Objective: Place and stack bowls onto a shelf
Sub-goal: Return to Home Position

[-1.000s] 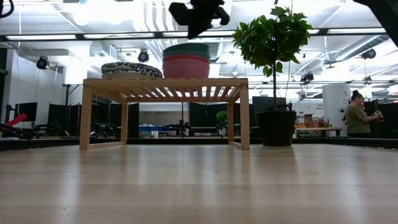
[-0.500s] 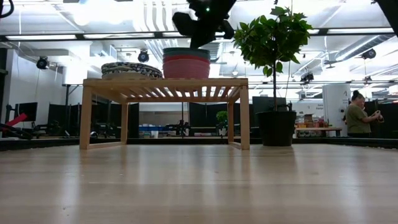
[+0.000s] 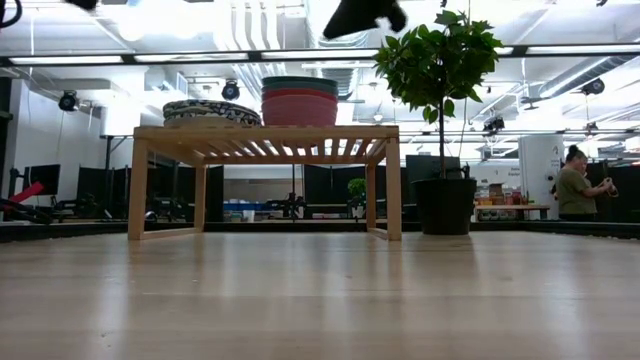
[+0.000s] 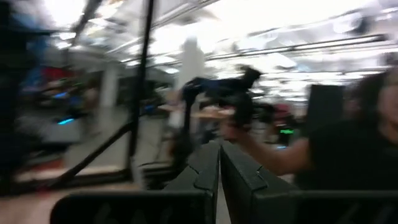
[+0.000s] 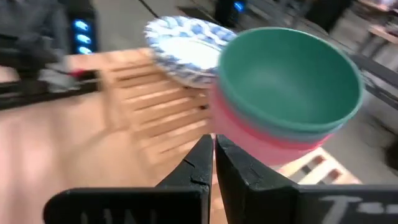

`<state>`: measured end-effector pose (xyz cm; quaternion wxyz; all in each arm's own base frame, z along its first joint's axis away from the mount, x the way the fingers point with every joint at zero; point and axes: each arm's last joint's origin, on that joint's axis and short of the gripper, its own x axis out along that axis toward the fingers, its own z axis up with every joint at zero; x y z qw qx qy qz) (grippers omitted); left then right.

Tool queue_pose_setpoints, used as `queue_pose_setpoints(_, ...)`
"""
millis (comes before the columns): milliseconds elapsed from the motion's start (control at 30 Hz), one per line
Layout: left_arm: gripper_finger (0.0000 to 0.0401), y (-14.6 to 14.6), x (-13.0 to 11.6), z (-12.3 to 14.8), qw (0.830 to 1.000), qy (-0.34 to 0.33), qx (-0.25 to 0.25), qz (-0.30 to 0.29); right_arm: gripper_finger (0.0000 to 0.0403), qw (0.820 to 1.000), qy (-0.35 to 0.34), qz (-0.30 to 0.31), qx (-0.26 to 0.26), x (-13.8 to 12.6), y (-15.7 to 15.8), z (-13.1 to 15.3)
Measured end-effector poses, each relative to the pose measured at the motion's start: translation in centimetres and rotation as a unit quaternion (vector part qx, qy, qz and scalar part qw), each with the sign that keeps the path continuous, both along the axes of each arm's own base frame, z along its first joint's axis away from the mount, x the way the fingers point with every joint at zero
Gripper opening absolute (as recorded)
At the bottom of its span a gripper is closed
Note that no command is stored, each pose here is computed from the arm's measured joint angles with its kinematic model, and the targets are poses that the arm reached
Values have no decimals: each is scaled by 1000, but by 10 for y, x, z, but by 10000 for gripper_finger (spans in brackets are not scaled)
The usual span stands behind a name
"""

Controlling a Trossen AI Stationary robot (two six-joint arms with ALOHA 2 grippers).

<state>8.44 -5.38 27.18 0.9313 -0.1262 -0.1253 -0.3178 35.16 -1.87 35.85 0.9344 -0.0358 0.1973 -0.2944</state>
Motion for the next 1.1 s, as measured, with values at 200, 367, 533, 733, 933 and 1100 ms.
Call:
queue_pose_setpoints(200, 0, 3, 10, -15, 988, 61, 20, 139, 9, 994, -55, 97, 7, -40, 43, -37)
queue_pose_setpoints(367, 0, 5, 21, -25, 964, 73, 29, 252, 9, 981, -107, 160, -16, -69, 58, -56)
queue_pose_setpoints(533, 0, 11, 32, -19, 947, 68, 33, 312, 9, 974, -131, 182, -17, -94, 52, -78)
queue_pose_setpoints(733, 0, 26, 43, -22, 935, 119, 68, 328, 9, 964, -168, 204, -25, -116, 46, -95)
queue_pose_setpoints(933, 0, 45, 43, -18, 939, 146, 82, 301, 9, 962, -176, 207, -21, -133, 38, -110)
queue_pose_setpoints(1100, 0, 56, 40, -26, 946, 170, 79, 265, 9, 964, -173, 200, -13, -145, 34, -124)
